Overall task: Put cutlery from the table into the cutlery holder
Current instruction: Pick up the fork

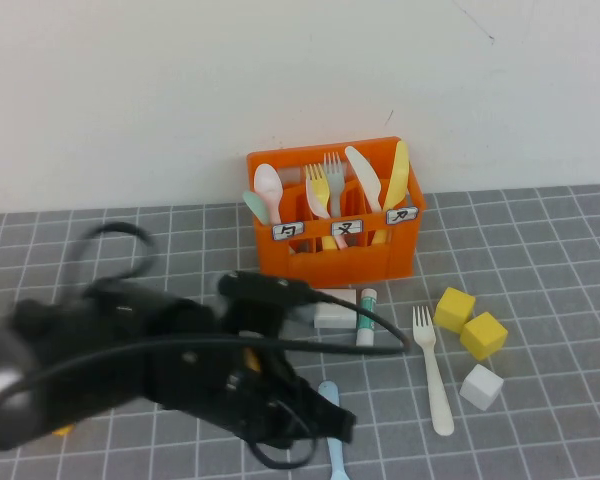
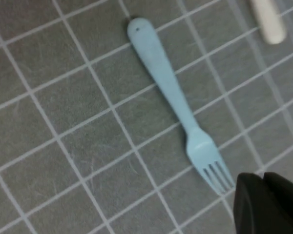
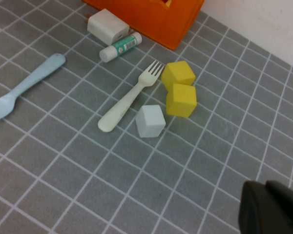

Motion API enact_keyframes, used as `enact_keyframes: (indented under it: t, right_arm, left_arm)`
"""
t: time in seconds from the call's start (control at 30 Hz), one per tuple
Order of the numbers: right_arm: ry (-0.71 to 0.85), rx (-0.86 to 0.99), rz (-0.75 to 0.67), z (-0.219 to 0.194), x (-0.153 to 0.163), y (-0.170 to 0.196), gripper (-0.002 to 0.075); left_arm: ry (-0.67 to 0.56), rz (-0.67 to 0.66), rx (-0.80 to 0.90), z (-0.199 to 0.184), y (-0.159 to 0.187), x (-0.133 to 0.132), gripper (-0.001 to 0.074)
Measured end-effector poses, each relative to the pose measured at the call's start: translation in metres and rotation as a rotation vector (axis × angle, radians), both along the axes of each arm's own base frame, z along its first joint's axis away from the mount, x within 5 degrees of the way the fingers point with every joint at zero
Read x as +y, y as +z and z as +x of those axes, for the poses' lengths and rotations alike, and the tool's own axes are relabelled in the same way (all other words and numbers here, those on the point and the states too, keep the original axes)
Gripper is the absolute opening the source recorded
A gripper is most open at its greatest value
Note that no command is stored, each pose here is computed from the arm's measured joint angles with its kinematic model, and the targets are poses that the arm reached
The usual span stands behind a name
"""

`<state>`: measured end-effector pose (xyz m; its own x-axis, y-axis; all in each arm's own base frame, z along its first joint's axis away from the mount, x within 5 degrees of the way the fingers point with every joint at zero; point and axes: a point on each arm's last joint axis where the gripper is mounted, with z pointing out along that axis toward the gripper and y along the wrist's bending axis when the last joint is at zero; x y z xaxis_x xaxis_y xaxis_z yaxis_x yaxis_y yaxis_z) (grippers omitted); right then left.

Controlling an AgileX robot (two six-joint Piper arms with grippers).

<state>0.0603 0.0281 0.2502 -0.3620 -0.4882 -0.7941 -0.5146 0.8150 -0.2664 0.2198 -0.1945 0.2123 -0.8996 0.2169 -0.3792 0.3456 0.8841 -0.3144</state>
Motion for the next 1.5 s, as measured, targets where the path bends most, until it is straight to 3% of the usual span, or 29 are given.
enact_keyframes:
  t: [0.17,0.23,0.4,0.5,0.8,1.5]
  right_arm:
    - [0.002,-0.001,-0.001,0.0,0.0,0.0,-0.0003]
    - [0.002,-0.001,-0.001,0.0,0.0,0.0,-0.0003]
    - [0.002,-0.001,-0.001,0.0,0.0,0.0,-0.0003]
    - [0.0,-0.001,-0.001,0.0,0.0,-0.001,-0.0003]
    - [-0.001,0.001,-0.001,0.001,0.0,-0.003,-0.0003]
    - [-0.001,0.001,0.005,0.001,0.0,-0.003,-0.0003]
  left_arm:
    - [0.0,0.137,0.003,0.011,-0.025,-0.032,0.0042]
    - [0.015,0.168,-0.005,0.016,-0.033,-0.042,0.0102]
    - [0.055,0.226,0.02,0.03,-0.054,-0.058,0.0335]
    - [0.053,0.252,0.034,0.037,-0.065,-0.064,0.0399]
    - [0.052,0.312,0.083,0.051,-0.094,-0.078,0.042]
    - [0.05,0.398,0.109,0.054,-0.112,-0.07,0.0421]
